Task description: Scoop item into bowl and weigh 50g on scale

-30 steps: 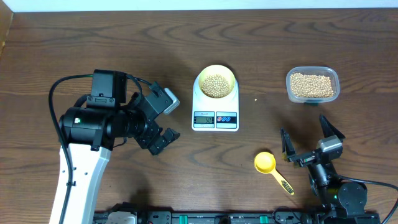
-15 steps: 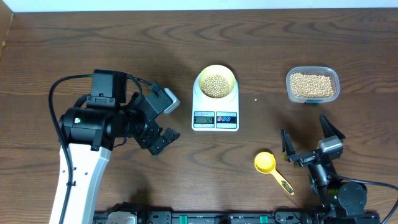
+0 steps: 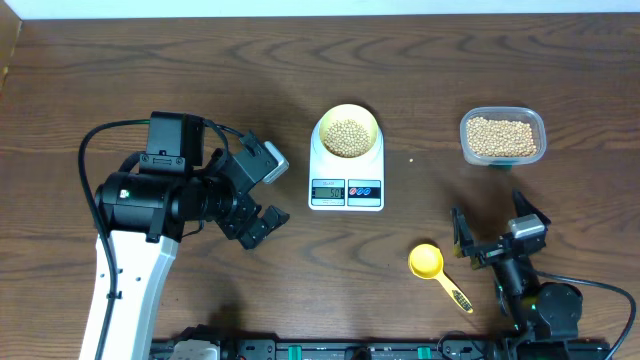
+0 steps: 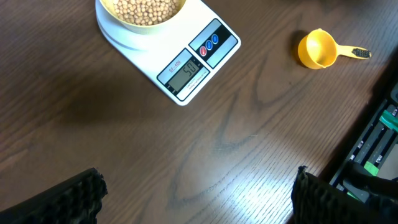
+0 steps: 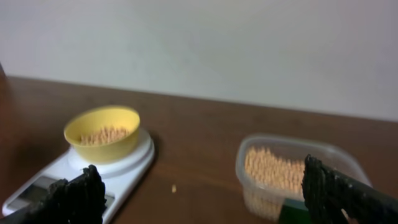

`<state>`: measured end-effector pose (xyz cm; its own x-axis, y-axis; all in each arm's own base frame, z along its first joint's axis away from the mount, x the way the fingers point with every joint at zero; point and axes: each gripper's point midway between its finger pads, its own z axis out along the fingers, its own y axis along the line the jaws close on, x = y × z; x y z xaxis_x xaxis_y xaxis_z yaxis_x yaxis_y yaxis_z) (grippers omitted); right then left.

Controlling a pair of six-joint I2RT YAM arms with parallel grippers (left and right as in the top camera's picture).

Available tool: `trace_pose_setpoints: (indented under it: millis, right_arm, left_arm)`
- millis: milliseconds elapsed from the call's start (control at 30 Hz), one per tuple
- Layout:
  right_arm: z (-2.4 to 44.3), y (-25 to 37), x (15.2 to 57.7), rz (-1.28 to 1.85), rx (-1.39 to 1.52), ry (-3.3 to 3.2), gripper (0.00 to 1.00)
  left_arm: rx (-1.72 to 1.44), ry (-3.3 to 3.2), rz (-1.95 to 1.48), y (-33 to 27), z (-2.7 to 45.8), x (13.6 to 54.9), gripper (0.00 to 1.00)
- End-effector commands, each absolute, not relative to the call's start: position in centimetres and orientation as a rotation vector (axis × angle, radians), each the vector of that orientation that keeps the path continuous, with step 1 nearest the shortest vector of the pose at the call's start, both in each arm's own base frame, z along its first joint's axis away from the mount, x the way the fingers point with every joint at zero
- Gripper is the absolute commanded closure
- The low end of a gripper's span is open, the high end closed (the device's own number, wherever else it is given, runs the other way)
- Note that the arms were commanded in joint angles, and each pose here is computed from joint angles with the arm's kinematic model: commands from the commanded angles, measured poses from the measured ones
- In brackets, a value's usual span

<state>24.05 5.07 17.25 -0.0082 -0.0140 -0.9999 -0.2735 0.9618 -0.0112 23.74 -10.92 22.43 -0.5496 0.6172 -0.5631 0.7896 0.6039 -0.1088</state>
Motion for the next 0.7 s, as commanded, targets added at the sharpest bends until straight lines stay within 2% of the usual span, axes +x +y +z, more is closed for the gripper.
trace_pose_setpoints:
  millis: [0, 667]
  right_arm:
    - [16.08, 4.47, 24.11, 0.198, -0.196, 1.62, 0.01]
    - [15.94, 4.04, 24.19, 0.139, -0.225, 1.62, 0.01]
  left_arm:
    - [1.107, 2.364, -0.478, -10.71, 22.4, 23.82, 0.02]
    - [1.107, 2.364, -0.478, -10.71, 22.4, 23.83, 0.02]
